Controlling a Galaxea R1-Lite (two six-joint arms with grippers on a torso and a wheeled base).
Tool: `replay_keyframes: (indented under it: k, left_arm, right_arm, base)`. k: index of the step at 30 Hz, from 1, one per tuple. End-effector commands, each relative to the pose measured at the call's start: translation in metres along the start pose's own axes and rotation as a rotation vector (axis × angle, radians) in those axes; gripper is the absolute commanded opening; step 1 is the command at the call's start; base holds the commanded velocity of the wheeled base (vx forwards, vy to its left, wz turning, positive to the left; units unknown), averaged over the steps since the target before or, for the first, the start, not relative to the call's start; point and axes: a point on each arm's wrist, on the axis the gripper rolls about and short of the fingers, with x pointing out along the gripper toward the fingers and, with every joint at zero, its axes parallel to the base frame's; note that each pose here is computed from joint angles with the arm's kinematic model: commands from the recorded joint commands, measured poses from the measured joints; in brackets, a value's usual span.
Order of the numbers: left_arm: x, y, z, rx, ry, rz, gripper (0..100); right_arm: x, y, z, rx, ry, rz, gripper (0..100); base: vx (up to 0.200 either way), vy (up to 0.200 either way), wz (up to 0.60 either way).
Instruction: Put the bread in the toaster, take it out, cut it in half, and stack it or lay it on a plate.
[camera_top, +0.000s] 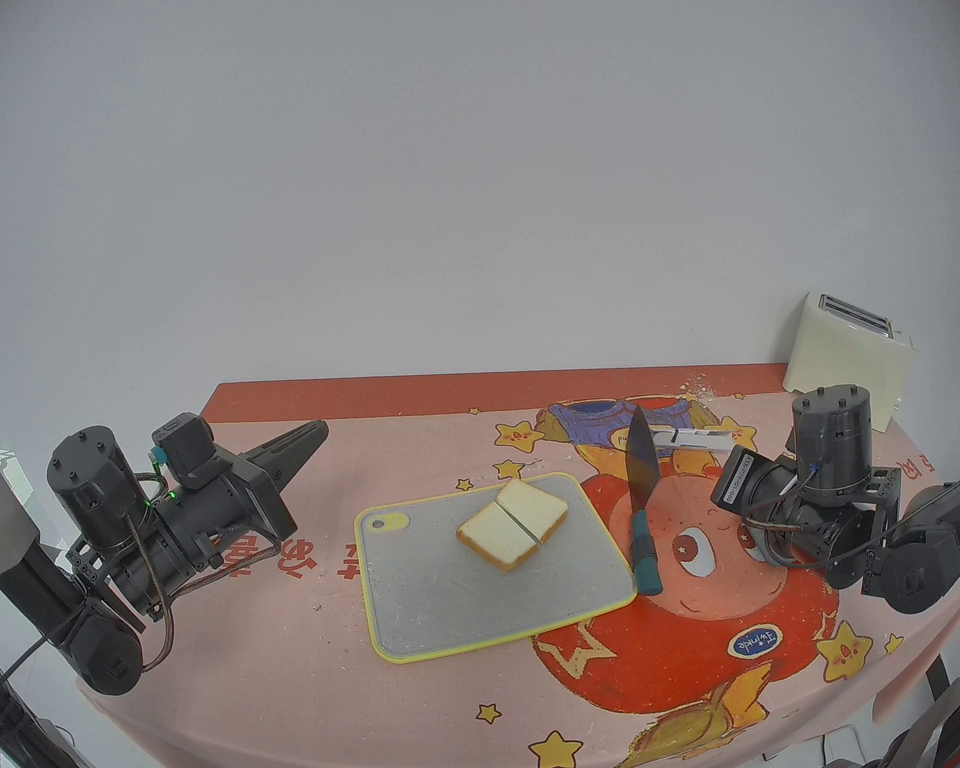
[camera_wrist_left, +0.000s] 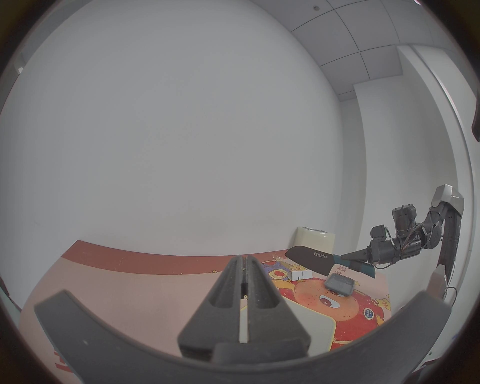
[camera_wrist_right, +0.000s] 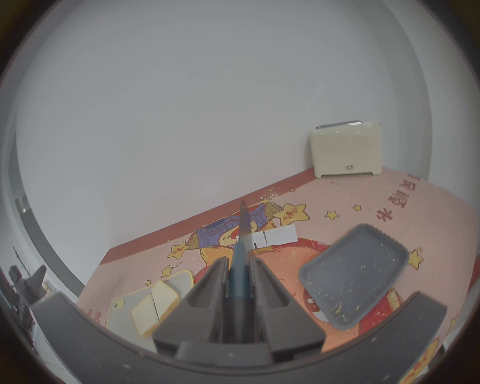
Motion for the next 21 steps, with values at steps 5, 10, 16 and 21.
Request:
replay_keyframes:
  k: [5,10,16,21]
  left_arm:
    - [-0.0003,-0.0006,0.0011,0.005,-0.014,-0.004,0]
    - [-0.0009,-0.0005,-0.0001,0.005,-0.008,-0.003,0]
    - [-0.0015,-0.0004,-0.0013,0.003,-0.002,-0.001,0]
    - [-0.0009,-0.0032,-0.0023,0.002,0.001,-0.011,0]
  right_arm:
    - [-0.0024,-0.0019,0.0032,0.008,-0.009,0.001,0]
    - [-0.0044,-0.0021,0.0048,0.012,-0.014,0.005,0]
    - [-0.0065,-0.0029,0.0057,0.012,-0.016,0.009,0]
    - [-0.0062,-0.0032,0.005,0.012,-0.013,0.008,0]
  base:
    - [0.0,0.0,0.0]
    - [0.0,0.0,0.0]
    - [0.0,0.0,0.0]
    - [0.0,0.0,0.0]
